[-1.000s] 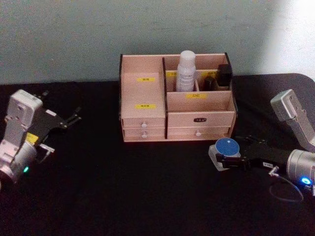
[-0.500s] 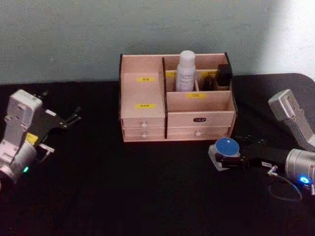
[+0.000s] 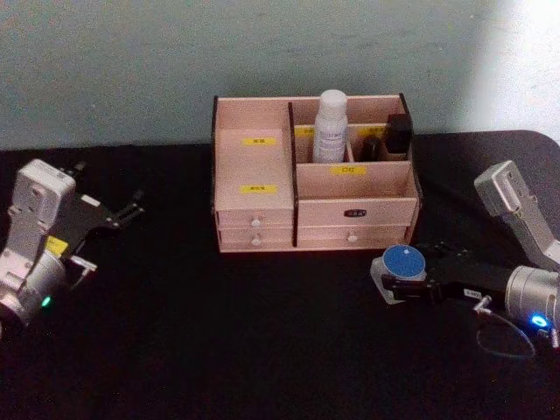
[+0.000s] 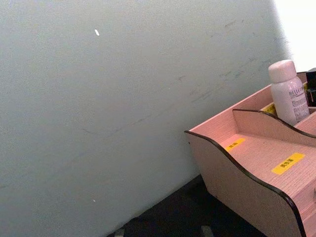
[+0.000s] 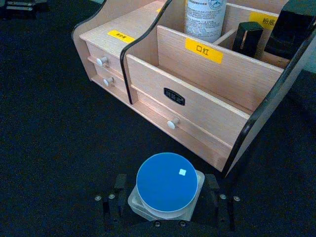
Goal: Pick up the facial cleanser and watermelon frost from the table and place them into the tiered storage box.
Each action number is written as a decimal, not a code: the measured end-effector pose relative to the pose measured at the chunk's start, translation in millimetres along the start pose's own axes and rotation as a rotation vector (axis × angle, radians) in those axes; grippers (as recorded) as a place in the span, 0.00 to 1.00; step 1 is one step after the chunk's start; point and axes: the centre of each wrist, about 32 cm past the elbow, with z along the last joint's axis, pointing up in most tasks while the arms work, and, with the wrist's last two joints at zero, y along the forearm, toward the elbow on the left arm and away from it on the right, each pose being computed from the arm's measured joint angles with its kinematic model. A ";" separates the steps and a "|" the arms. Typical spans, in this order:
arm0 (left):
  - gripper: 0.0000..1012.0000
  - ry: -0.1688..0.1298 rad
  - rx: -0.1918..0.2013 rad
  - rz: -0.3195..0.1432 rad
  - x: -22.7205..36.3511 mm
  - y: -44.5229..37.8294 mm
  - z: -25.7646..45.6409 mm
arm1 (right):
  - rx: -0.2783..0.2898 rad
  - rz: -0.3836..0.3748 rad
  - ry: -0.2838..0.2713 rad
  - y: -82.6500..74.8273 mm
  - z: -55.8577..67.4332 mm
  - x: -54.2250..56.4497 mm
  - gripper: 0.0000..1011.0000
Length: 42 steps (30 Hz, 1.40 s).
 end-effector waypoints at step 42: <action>0.99 0.000 0.000 0.000 0.0 0.0 0.0 | 0.001 -0.001 0.000 -0.7 0.0 0.1 0.72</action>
